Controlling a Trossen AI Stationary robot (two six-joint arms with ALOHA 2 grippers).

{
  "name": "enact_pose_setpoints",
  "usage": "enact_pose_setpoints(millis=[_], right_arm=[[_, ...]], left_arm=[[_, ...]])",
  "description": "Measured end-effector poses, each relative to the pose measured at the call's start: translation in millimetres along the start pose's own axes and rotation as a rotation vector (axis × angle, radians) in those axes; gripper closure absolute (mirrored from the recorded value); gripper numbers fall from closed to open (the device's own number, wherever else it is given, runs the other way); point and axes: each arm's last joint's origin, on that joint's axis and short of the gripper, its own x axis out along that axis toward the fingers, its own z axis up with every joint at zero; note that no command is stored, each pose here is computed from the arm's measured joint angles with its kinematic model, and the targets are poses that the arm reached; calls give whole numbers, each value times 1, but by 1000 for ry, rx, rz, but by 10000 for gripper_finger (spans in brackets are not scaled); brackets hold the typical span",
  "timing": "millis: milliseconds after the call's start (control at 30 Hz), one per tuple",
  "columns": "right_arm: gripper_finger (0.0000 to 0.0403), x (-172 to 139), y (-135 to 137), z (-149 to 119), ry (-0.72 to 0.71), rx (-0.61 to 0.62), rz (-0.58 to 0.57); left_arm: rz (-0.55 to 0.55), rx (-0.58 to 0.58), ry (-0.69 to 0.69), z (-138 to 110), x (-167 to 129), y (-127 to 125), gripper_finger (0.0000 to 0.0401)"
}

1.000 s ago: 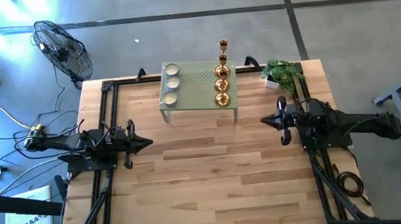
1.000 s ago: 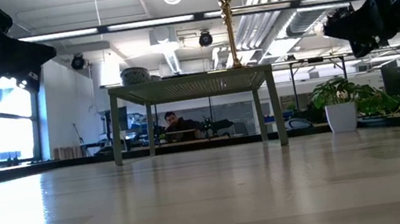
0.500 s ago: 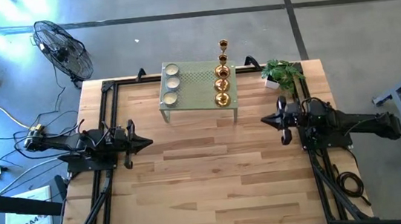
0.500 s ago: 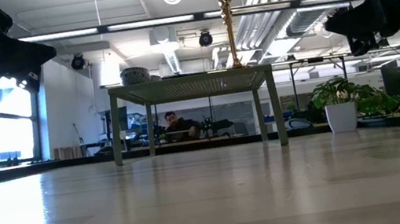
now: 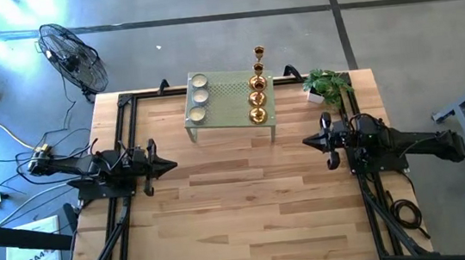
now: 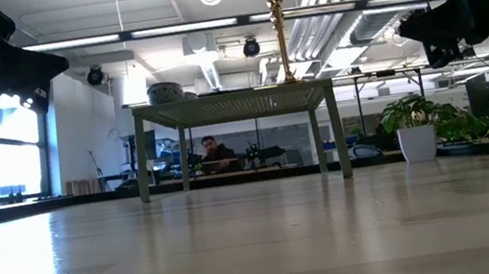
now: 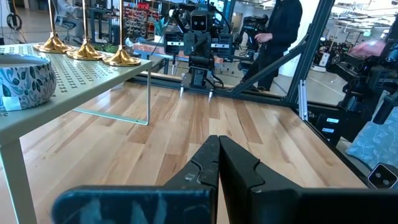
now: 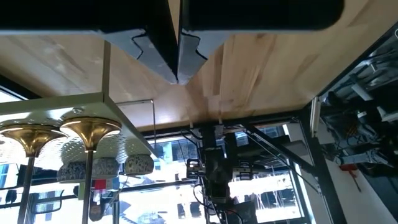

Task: Stock candles and holders on shelf
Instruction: Return to Home Position

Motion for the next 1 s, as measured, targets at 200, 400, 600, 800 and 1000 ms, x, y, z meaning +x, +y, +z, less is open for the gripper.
enact_pose_setpoints(millis=[200, 400, 600, 800, 1000], right_arm=[[401, 0, 0, 0, -1, 0, 5], [398, -6, 4, 3, -53, -6, 30], [401, -6, 4, 7, -88, -10, 37], [396, -6, 4, 7, -89, -10, 37], [399, -6, 4, 7, -88, -10, 37]], left_arm=[[0, 0, 0, 0, 0, 0, 400], [0, 0, -1, 0, 0, 0, 400], [0, 0, -2, 0, 0, 0, 400], [-2, 0, -1, 0, 0, 0, 400], [-2, -1, -1, 0, 0, 0, 400]])
